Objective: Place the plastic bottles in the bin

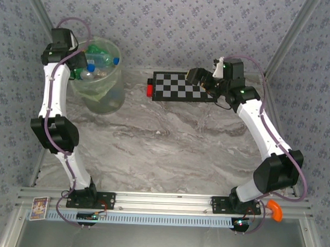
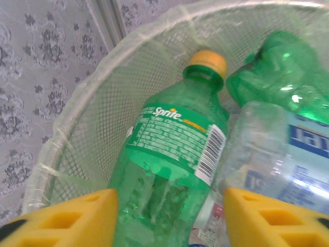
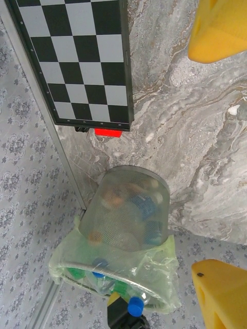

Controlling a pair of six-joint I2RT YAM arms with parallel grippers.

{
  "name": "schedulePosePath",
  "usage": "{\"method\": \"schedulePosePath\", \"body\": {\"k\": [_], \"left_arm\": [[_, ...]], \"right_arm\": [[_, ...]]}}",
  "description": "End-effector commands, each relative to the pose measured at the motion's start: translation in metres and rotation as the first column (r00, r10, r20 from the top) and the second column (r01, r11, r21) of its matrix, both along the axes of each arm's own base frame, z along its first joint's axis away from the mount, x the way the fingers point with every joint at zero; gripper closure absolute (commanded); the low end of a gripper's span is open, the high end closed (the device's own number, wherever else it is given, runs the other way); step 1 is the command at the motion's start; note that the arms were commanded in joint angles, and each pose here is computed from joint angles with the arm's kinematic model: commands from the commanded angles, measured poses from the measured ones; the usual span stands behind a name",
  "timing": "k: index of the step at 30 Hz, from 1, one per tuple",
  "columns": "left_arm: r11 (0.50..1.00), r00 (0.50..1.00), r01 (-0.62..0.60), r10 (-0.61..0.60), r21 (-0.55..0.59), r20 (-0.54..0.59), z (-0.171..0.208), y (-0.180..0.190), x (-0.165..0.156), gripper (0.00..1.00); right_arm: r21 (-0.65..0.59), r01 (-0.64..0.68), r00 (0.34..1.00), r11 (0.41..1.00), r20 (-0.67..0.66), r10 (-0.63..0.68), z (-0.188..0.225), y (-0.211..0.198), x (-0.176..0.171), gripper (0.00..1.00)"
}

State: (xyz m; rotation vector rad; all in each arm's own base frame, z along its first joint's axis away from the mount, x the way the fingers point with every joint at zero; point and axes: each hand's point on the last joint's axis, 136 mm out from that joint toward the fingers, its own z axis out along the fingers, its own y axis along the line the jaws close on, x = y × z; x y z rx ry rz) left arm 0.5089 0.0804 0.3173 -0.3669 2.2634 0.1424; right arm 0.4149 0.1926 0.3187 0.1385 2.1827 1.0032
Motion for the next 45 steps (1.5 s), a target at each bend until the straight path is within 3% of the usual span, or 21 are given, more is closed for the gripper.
{"method": "schedulePosePath", "body": {"k": [1,5,7,11,20,27,32,35,38,40,45], "left_arm": [[0.999,0.993,0.033,-0.031,-0.016,0.116,0.062,-0.017,-0.021,0.32],[0.998,0.986,0.061,-0.057,-0.017,0.159,0.081,-0.035,-0.03,0.18],[0.996,0.98,0.087,-0.081,-0.027,0.182,0.087,-0.049,-0.035,0.01],[0.99,0.967,0.131,-0.118,-0.044,0.224,0.09,-0.076,-0.051,0.0],[0.98,0.946,0.162,-0.12,-0.118,0.302,0.031,-0.112,-0.114,0.0],[0.984,0.955,0.101,-0.053,-0.148,0.293,-0.064,-0.098,-0.16,0.0],[0.998,0.966,0.03,-0.014,-0.059,0.259,-0.127,-0.079,-0.178,0.0],[0.995,0.979,-0.09,0.08,0.044,0.186,-0.157,-0.054,-0.183,0.0],[0.982,0.98,-0.146,0.127,0.12,0.154,-0.178,-0.038,-0.176,0.0],[0.981,0.98,-0.165,0.151,0.105,0.133,-0.182,-0.031,-0.165,0.0],[0.977,0.976,-0.147,0.117,0.154,0.184,-0.196,-0.026,-0.127,0.0]], "right_arm": [[-0.012,0.007,1.0,1.0,0.028,-0.006,0.013,-0.003,-0.008,0.0],[-0.031,0.025,0.999,0.999,0.031,-0.024,0.014,-0.008,-0.009,0.0],[-0.036,0.033,0.999,0.999,0.022,-0.032,0.013,-0.011,-0.011,0.0],[-0.103,0.045,0.998,0.994,0.052,-0.039,0.015,-0.022,-0.011,0.0],[-0.31,0.22,0.971,0.925,0.16,-0.178,-0.005,-0.074,-0.011,0.0],[-0.42,0.487,0.865,0.766,0.348,-0.36,-0.05,-0.138,-0.018,0.0],[-0.546,0.542,0.836,0.639,0.424,-0.348,-0.096,-0.17,-0.027,0.0],[-0.618,0.566,0.824,0.545,0.418,-0.382,-0.127,-0.195,-0.031,0.0],[-0.672,0.578,0.814,0.463,0.435,-0.385,-0.152,-0.211,-0.032,0.0],[-0.7,0.586,0.803,0.409,0.43,-0.414,-0.174,-0.222,-0.032,0.01],[-0.732,0.577,0.797,0.362,0.408,-0.446,-0.212,-0.238,-0.025,0.01]]}}
